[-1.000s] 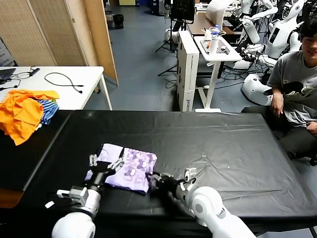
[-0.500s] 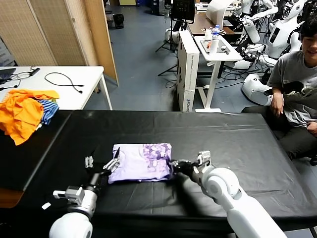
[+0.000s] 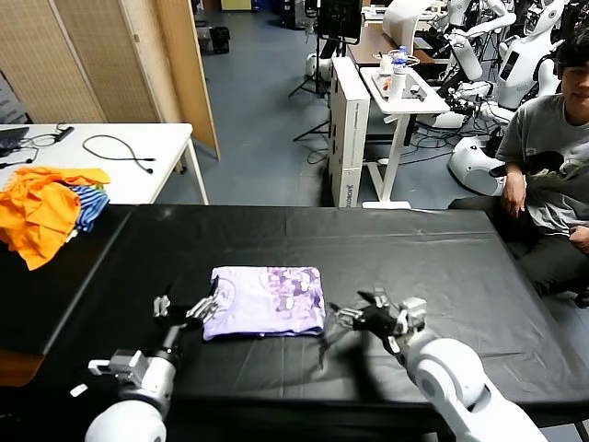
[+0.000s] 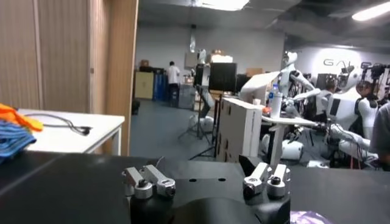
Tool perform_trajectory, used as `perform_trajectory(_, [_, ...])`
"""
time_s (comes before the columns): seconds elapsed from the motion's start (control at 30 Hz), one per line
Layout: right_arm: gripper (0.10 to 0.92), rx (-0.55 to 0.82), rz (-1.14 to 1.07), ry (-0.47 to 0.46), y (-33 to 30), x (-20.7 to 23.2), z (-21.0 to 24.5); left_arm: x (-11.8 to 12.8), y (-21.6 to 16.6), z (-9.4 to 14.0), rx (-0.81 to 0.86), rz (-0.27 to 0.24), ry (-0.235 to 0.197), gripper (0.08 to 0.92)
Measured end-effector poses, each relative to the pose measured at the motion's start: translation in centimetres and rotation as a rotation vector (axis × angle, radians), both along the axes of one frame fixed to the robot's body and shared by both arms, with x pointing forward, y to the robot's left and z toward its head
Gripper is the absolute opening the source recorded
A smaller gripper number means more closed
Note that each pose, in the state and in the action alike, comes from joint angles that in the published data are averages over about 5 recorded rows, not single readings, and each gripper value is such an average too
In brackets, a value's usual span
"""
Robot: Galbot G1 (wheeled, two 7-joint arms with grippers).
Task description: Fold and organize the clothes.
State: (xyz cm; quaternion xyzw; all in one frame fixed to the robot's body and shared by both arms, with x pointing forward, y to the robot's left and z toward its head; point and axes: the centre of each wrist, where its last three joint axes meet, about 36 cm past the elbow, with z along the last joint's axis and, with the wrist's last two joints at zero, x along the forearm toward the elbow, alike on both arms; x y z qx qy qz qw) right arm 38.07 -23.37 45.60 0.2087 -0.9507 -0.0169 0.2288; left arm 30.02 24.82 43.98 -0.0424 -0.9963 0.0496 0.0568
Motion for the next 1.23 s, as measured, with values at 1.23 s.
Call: perform_trajectory(1.23, [0.907, -0.081, -0.341, -0.299, -4.6, -21.3, -2.8, -9.1, -1.2, 1.0, 0.013, 0.004, 0.177, 0.907])
